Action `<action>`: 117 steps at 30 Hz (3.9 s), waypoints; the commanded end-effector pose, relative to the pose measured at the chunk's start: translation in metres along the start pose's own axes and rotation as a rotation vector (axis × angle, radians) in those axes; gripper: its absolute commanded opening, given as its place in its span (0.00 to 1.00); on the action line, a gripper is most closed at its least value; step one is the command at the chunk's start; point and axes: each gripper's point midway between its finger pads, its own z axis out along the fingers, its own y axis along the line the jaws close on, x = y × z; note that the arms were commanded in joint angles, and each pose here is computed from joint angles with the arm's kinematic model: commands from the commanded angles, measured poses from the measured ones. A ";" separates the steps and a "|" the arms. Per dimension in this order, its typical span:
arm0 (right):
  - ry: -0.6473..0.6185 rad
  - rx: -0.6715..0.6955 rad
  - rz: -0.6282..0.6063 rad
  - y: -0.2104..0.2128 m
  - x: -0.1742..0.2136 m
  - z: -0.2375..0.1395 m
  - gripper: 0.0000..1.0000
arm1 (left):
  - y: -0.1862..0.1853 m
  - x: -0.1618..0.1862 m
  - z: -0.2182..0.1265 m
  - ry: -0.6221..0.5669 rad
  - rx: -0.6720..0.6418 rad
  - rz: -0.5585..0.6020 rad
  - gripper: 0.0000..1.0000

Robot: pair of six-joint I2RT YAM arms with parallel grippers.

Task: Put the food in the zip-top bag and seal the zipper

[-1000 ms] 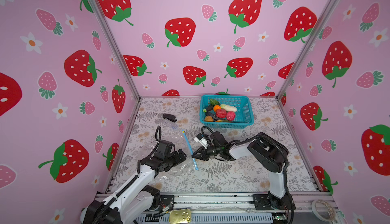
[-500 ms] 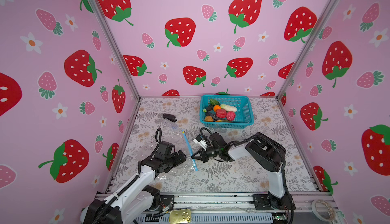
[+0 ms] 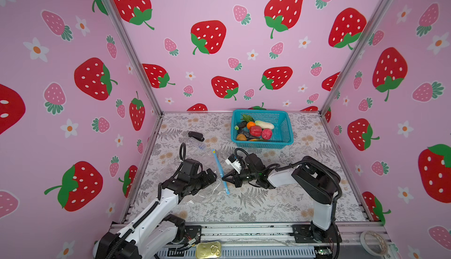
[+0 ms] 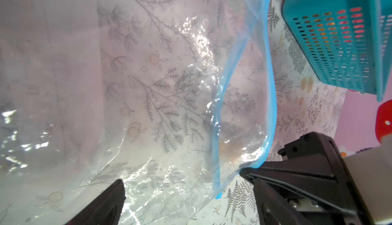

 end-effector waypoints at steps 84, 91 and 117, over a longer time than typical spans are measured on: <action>-0.211 0.278 -0.485 0.027 -0.025 -0.005 0.00 | -0.085 -0.038 0.000 -0.135 -0.394 0.585 0.22; -0.212 0.275 -0.477 0.027 -0.024 -0.004 0.00 | -0.087 -0.036 0.000 -0.129 -0.381 0.579 0.20; -0.217 0.387 -0.391 0.033 -0.031 -0.058 0.36 | -0.096 -0.037 0.001 -0.150 -0.335 0.539 0.16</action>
